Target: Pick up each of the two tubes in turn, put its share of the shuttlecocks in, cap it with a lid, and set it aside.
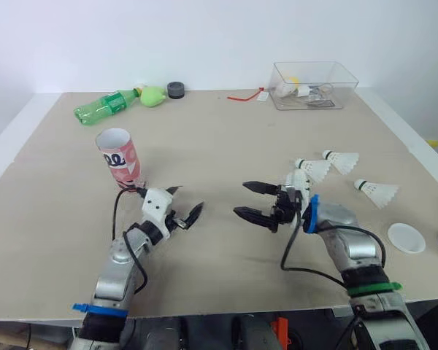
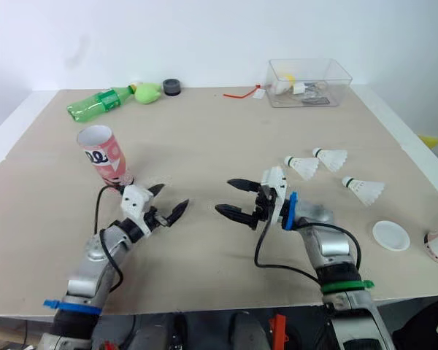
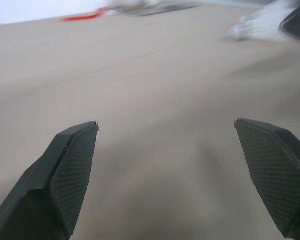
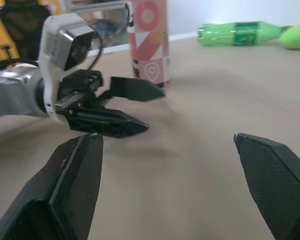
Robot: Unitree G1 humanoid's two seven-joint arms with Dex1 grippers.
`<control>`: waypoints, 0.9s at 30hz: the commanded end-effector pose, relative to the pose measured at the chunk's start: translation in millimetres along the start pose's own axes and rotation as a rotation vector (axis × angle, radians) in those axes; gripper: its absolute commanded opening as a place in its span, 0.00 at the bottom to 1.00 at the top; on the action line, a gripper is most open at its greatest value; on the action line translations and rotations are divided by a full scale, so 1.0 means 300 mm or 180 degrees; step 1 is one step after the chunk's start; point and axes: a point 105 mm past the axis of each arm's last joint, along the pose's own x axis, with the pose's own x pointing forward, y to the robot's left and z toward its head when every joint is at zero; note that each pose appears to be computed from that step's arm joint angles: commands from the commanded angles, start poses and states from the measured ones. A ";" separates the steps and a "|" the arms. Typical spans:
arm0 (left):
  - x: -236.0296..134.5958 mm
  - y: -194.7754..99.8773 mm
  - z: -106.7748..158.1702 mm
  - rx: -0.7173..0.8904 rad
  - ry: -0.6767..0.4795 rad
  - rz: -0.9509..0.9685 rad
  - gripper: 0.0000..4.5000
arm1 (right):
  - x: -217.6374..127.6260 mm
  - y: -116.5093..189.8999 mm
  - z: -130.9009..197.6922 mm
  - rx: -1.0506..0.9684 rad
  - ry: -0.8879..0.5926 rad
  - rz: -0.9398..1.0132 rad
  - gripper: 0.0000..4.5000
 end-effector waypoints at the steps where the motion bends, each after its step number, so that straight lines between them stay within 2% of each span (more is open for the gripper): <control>1: -0.074 0.067 0.040 0.0019 -0.0126 0.0689 1.00 | 0.034 -0.008 0.014 -0.0177 0.0024 0.0215 1.00; 13: -0.223 0.207 0.020 0.0120 -0.0063 0.1701 1.00 | 0.077 -0.030 0.016 -0.0300 -0.0022 0.0191 1.00; 27: -0.129 0.336 -0.024 0.0058 0.0144 0.1434 1.00 | 0.043 -0.055 0.015 -0.0402 -0.0028 -0.0154 1.00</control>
